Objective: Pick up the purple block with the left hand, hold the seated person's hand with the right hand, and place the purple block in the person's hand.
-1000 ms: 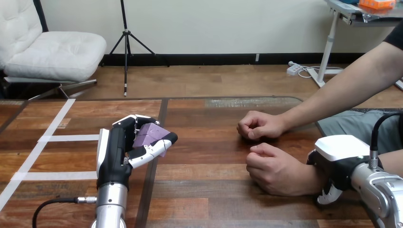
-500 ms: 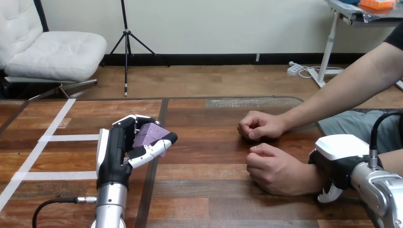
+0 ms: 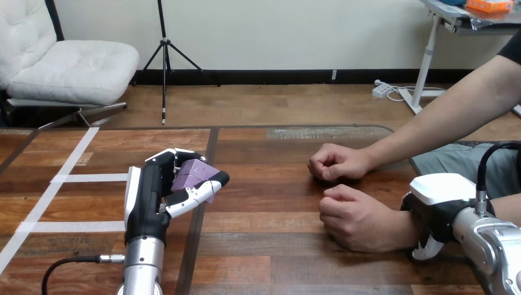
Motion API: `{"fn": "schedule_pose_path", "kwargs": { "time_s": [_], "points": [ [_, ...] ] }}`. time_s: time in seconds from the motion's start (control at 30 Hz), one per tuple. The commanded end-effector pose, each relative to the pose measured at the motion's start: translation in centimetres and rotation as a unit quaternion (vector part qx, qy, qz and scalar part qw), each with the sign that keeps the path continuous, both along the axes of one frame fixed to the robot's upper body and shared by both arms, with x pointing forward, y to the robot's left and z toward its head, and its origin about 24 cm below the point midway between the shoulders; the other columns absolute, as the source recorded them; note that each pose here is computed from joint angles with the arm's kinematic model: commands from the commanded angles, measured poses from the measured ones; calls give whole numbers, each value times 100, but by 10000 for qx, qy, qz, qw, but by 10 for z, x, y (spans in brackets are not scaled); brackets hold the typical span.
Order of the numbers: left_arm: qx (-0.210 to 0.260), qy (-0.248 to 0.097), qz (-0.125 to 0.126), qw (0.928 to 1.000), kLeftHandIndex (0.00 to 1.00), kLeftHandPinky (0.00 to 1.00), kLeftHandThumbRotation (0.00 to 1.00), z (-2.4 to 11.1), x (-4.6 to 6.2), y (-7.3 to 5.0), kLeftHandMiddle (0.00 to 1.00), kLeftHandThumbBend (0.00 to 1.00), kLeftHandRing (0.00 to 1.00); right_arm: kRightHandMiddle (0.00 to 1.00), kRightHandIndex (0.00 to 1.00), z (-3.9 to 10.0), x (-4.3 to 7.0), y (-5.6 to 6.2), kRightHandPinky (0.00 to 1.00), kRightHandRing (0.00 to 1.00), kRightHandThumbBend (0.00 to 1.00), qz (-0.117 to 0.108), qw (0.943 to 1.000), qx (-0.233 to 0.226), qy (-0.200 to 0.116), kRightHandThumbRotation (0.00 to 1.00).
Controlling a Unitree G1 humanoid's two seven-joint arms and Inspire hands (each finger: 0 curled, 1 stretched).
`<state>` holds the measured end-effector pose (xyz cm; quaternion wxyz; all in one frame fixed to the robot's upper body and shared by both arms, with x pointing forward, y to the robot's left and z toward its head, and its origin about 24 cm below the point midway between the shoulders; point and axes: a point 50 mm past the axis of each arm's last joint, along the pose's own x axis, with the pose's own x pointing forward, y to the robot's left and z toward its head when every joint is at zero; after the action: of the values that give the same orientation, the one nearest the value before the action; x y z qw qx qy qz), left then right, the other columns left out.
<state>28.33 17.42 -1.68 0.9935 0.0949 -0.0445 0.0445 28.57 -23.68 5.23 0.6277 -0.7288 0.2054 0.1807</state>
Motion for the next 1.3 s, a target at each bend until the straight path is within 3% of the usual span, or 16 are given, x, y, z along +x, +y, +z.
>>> {"fn": "schedule_pose_path", "kwargs": {
  "time_s": [0.0,0.73,1.27],
  "points": [
    [78,-495,-28,9987,46,28,0,23,15,2,45,72,35,48,69,-4,2,-6,26,36,76,-207,9998,-25,-7,0],
    [98,-502,-13,9987,46,28,0,23,15,3,45,72,35,55,61,-4,1,-9,36,48,75,-291,9995,79,-120,0],
    [56,-546,-49,9985,46,28,0,24,15,2,45,71,35,52,57,4,-1,-10,35,46,74,-277,9983,256,-451,0]
  ]
}}
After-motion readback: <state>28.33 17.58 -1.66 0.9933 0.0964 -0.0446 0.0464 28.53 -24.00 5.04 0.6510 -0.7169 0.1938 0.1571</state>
